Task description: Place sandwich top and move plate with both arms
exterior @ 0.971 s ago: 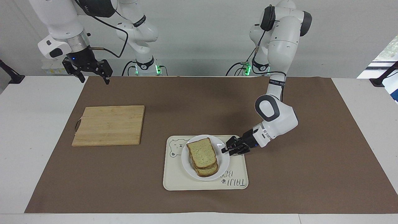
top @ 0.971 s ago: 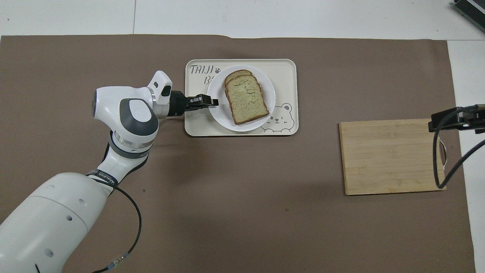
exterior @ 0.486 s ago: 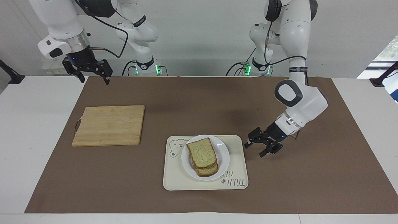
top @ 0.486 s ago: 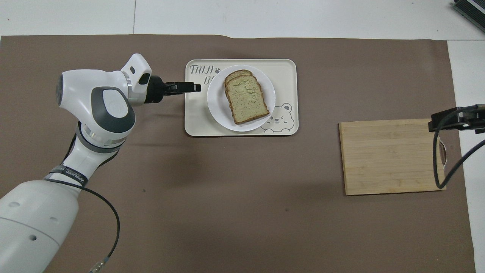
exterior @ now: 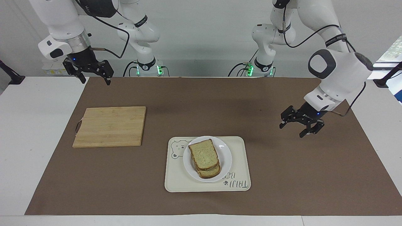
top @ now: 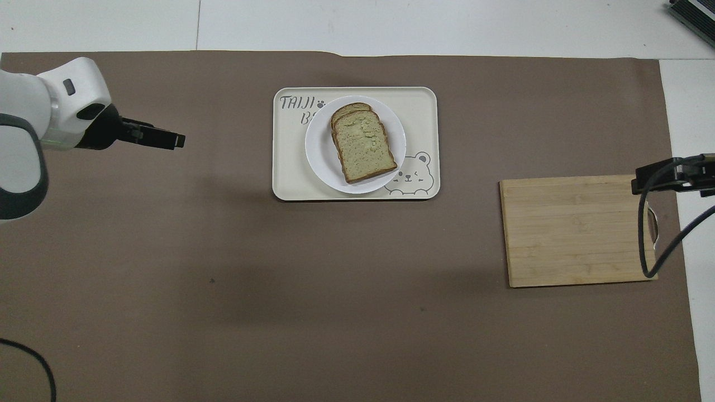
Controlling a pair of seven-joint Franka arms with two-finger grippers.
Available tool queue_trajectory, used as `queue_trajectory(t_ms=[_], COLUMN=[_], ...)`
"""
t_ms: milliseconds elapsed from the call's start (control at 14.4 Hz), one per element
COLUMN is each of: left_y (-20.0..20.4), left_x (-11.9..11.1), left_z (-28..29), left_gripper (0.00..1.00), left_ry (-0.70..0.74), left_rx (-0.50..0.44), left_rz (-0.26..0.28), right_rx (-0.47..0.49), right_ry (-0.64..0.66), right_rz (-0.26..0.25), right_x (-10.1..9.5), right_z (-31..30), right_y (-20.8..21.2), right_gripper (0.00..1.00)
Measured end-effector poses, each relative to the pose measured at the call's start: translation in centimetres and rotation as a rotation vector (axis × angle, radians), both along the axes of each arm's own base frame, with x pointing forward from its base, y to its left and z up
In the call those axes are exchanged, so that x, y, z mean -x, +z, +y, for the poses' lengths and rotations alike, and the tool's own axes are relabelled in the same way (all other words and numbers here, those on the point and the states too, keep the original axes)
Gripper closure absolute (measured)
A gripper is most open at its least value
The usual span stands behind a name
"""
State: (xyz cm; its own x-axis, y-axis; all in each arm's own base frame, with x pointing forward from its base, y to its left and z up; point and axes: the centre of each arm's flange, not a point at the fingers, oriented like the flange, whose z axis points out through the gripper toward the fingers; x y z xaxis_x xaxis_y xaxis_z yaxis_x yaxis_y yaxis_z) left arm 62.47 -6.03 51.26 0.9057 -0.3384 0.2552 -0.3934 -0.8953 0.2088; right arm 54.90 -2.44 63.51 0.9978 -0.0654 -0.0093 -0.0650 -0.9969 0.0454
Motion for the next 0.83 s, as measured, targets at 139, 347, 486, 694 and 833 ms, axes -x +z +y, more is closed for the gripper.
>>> queue_trajectory(t_ms=[139,347,486,694,833], left_y=[3.6,8.8,12.0,14.2,14.8], left_x=[2.1,4.8,6.1,7.7,8.0], left_z=[1.3,3.8,4.9,6.0,6.3], left_gripper=[0.0,0.0,0.0,0.0,0.0], left_ry=[-0.027,-0.05,-0.026,0.0,0.022], left_rx=[-0.044,-0.12,-0.192,-0.221,-0.239], left_rz=[0.026,0.072,0.067,0.075,0.083], right_rx=[0.0,0.0,0.0,0.0,0.0], right_ry=[0.0,0.0,0.0,0.0,0.0], right_rz=[0.0,0.0,0.0,0.0,0.0], right_x=[0.0,0.0,0.0,0.0,0.0], right_z=[0.0,0.0,0.0,0.0,0.0], right_y=[0.0,0.0,0.0,0.0,0.0], right_gripper=[0.0,0.0,0.0,0.0,0.0])
